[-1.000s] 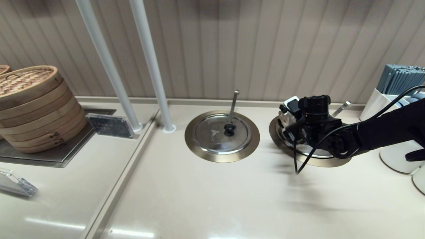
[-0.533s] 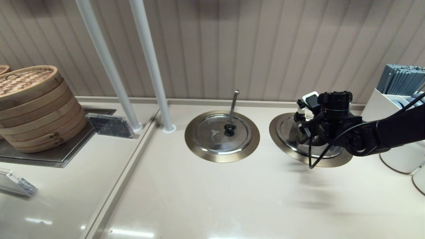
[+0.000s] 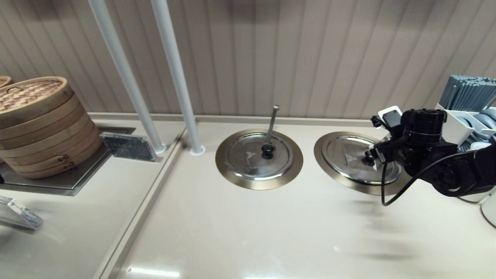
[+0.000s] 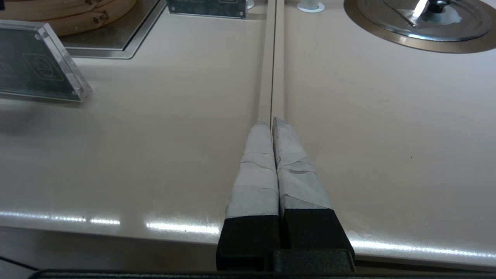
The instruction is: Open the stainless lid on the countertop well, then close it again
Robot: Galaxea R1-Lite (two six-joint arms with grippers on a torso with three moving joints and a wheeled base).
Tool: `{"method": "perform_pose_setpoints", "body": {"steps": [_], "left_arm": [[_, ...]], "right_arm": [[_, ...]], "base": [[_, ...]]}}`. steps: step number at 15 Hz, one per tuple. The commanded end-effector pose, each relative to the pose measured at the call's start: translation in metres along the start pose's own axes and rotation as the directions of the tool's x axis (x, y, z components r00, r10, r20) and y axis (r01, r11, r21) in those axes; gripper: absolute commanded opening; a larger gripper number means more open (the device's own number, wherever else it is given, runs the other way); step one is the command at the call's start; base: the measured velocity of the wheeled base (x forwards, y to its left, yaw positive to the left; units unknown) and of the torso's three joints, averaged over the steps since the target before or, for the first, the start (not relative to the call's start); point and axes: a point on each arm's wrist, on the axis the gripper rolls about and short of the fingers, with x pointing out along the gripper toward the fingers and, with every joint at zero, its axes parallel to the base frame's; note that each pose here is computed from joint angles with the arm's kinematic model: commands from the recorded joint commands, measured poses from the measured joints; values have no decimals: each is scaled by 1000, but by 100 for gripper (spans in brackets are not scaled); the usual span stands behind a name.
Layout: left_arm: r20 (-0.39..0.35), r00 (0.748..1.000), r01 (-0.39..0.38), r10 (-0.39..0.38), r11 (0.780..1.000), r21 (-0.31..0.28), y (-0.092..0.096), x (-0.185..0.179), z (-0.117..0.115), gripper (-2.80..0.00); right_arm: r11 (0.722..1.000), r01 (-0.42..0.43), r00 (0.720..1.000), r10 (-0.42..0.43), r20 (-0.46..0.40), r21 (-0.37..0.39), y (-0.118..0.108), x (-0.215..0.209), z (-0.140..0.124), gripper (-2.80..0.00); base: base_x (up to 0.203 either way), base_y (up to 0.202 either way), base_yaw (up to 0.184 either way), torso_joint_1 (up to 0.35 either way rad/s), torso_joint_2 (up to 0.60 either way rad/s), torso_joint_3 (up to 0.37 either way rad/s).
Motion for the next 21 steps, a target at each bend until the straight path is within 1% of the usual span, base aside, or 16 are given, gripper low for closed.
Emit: {"method": "perform_pose_setpoints", "body": {"steps": [1,3,5,6,8,10,12,13,15,16,17,18,21], "left_arm": [[0,1000,-1,1,1000,0,0,0,0,-280],[0,1000,-1,1,1000,0,0,0,0,-280],[1,1000,-1,1,1000,0,0,0,0,-280],[1,1000,-1,1,1000,0,0,0,0,-280],[-1,1000,-1,1,1000,0,0,0,0,-280],[0,1000,-1,1,1000,0,0,0,0,-280],[0,1000,-1,1,1000,0,0,0,0,-280],[-2,1000,-1,1,1000,0,0,0,0,-280],[1,1000,-1,1,1000,0,0,0,0,-280],[-2,1000,-1,1,1000,0,0,0,0,-280],[0,1000,-1,1,1000,0,0,0,0,-280],[1,1000,-1,1,1000,0,0,0,0,-280],[0,1000,-1,1,1000,0,0,0,0,-280]], "right_arm": [[999,27,1000,-27,11,20,-14,-4,2,0],[998,43,999,-44,24,45,-21,-1,0,0],[995,28,998,-32,49,92,-28,-8,1,0],[993,-6,998,-2,69,114,-32,-18,0,-280],[980,-96,990,76,120,173,-43,-45,-3,-280],[963,-167,979,136,153,213,-57,-81,-11,-280],[934,-258,954,207,215,248,-74,-126,-19,-280],[917,-299,943,240,232,265,-81,-149,-26,-280],[887,-352,926,283,250,299,-93,-193,-45,-280],[879,-361,921,284,268,311,-98,-213,-55,-280],[876,-364,916,274,294,318,-105,-234,-65,-280],[880,-360,910,257,326,311,-111,-256,-76,-280],[916,-311,886,182,427,255,-124,-322,-121,-280]], "base": [[0,0,0,0,0,0],[0,0,0,0,0,0],[0,0,0,0,0,0],[0,0,0,0,0,0],[0,0,0,0,0,0],[0,0,0,0,0,0],[0,0,0,0,0,0],[0,0,0,0,0,0],[0,0,0,0,0,0],[0,0,0,0,0,0],[0,0,0,0,0,0],[0,0,0,0,0,0],[0,0,0,0,0,0]]}}
